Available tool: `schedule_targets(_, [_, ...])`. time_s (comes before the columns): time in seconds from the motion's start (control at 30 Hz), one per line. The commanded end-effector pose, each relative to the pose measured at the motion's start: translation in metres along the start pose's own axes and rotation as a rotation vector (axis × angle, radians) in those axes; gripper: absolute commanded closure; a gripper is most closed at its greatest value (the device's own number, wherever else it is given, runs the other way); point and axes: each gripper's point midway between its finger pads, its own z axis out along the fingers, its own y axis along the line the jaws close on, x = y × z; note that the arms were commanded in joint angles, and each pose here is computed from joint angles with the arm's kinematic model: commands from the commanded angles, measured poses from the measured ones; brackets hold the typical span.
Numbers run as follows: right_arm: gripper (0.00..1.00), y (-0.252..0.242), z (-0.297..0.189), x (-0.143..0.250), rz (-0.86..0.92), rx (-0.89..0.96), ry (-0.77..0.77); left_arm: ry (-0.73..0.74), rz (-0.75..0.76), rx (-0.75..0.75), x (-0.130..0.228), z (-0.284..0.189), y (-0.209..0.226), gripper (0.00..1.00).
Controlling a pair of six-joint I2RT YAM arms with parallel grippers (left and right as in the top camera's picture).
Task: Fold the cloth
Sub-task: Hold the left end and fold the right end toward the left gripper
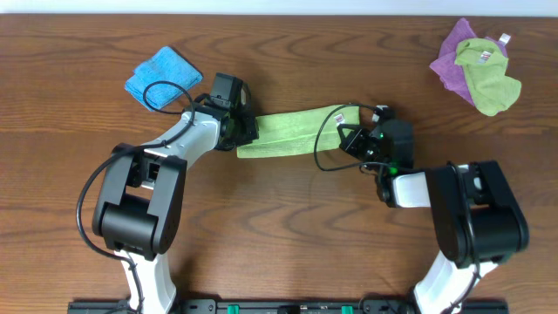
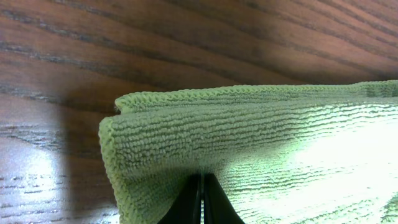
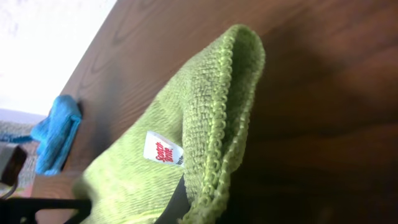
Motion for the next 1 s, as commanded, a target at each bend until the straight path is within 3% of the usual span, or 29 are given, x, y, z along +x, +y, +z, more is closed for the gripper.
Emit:
schedule_targets(0.0, [0.99,0.038,-0.011,-0.018,-0.093,-0.082,-0.038,0.048,0.006,-0.036,0.013,0.01,0.011,0.95])
schedule_targets(0.2, [0.99,0.078,-0.027,-0.023,-0.17,-0.133,-0.04,0.045,0.008,-0.026,0.011,0.009,0.008,0.95])
schedule_targets(0.67, [0.99,0.151,-0.006,0.016,-0.382,-0.169,0.094,0.05,0.007,-0.016,0.012,0.009,0.006,0.94])
schedule_targets(0.97, [0.99,0.157,0.017,0.064,-0.412,-0.18,0.203,0.05,0.007,-0.015,0.012,0.009,0.006,0.94])
